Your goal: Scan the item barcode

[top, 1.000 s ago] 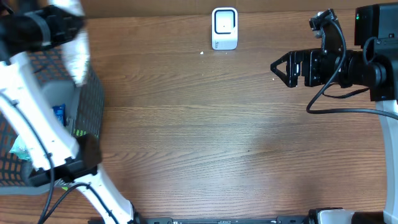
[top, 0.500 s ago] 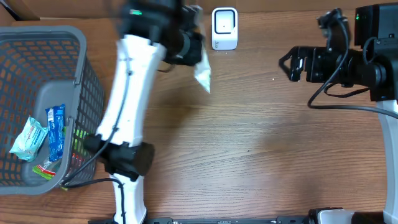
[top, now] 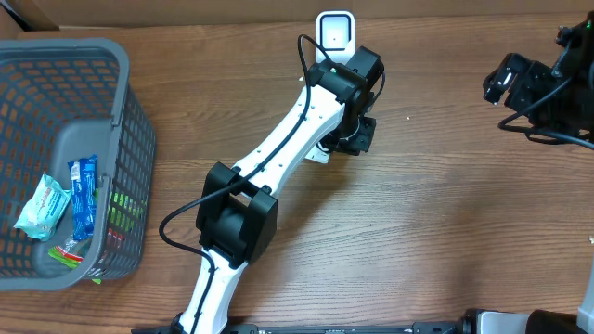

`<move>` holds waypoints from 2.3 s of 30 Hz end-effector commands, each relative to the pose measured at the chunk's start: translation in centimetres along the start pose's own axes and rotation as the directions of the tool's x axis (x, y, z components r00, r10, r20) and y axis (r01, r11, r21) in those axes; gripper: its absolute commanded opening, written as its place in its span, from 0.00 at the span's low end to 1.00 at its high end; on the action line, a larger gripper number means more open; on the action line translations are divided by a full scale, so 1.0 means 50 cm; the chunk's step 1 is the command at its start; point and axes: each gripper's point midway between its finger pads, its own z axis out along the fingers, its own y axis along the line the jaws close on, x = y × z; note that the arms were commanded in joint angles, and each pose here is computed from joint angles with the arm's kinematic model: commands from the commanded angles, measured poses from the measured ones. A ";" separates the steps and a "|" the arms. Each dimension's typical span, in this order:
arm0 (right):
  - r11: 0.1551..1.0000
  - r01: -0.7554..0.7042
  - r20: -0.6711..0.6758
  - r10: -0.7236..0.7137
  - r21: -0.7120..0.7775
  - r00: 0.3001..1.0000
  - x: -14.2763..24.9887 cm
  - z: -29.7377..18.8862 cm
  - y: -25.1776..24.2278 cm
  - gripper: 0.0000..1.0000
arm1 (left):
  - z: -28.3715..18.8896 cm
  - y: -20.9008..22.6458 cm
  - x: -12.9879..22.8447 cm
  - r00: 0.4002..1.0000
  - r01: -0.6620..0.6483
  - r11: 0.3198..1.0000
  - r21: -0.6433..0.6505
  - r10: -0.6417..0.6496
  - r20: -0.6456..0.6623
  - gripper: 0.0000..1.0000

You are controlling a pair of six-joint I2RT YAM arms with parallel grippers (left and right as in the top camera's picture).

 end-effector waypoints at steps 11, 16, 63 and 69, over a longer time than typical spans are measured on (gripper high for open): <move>0.969 -0.076 -0.248 0.016 -0.236 0.969 0.028 0.133 0.088 1.00 | -0.298 0.162 -0.085 0.965 0.097 0.995 -0.005 -0.093 0.244 0.26; 0.944 -0.067 -0.304 -0.037 -0.323 0.952 0.033 0.229 0.161 1.00 | -0.492 0.217 -0.082 0.879 0.107 0.994 0.024 -0.106 0.464 1.00; 0.983 0.178 -0.672 -0.166 -0.052 0.722 0.346 0.622 0.170 0.31 | -0.653 0.468 0.003 0.786 0.289 0.939 -0.186 -0.122 0.606 1.00; 0.940 0.334 -0.799 -0.152 0.065 0.582 0.381 0.549 0.062 0.43 | -0.653 0.467 0.003 0.786 0.288 0.940 -0.185 -0.122 0.606 1.00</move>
